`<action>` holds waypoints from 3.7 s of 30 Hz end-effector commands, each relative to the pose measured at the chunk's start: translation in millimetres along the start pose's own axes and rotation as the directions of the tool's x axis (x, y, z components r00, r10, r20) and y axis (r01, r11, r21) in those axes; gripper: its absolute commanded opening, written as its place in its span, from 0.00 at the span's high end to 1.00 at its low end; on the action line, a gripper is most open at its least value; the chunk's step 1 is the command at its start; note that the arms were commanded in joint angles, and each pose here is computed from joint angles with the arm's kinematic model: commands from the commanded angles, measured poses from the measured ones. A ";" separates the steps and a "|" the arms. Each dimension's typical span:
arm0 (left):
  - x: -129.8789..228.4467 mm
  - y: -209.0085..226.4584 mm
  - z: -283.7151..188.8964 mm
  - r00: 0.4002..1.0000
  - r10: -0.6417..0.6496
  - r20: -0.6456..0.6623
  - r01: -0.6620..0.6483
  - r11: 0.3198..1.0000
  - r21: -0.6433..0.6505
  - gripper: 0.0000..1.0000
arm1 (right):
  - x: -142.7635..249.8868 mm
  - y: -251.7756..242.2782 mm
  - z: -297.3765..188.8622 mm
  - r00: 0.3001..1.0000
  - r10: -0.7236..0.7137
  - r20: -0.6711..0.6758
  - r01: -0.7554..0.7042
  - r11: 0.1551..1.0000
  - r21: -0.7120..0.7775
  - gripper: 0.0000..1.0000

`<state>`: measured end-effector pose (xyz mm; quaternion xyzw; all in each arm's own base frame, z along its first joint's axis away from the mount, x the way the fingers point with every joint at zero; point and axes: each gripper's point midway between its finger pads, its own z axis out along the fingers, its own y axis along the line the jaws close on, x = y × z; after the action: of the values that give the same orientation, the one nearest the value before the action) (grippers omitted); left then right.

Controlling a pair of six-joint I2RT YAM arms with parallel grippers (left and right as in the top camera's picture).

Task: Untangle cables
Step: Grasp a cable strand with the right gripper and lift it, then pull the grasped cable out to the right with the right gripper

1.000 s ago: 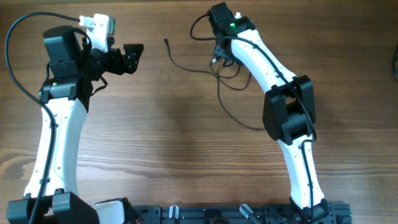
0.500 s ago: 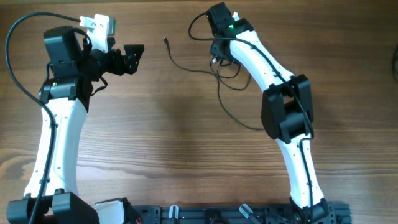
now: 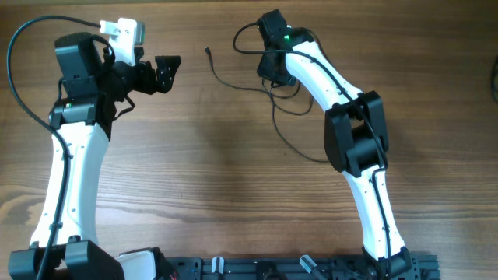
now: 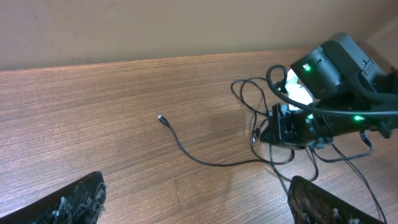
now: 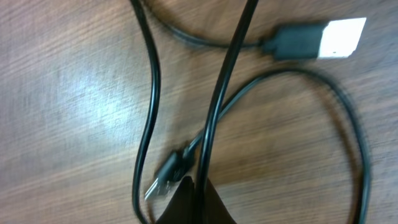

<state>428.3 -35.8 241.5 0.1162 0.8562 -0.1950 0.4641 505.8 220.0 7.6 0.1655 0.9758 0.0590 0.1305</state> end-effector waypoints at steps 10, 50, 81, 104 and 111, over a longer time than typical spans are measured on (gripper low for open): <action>-4.2 -0.4 -1.1 1.000 0.004 0.007 -0.004 1.000 0.014 0.04 | -19.9 15.7 -226.4 0.942 -0.176 0.285 0.211 0.973 -0.095 0.95; -0.9 -0.7 -1.1 1.000 -0.004 -0.005 0.004 1.000 0.015 0.03 | -14.0 16.7 -18.9 0.979 -0.148 0.142 0.143 0.989 0.048 0.57; -0.8 -0.9 -1.1 1.000 -0.005 -0.006 0.005 1.000 0.016 0.02 | -33.7 16.8 -131.7 0.944 -0.213 0.251 0.216 0.976 0.018 0.96; 6.6 -27.7 -3.6 1.000 0.004 -0.026 0.001 0.986 0.168 0.02 | -22.7 -113.1 -382.0 0.858 -0.123 0.498 0.087 0.992 0.094 0.96; 7.3 -28.3 -3.8 1.000 0.002 -0.029 0.003 0.985 0.172 0.02 | -39.3 -199.8 -400.6 0.857 0.017 0.515 -0.119 0.979 0.165 0.95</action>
<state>409.9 -58.0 238.0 0.1453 0.8503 -0.2601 0.4338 379.1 23.2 355.0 0.1877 0.9164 -0.0523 0.3497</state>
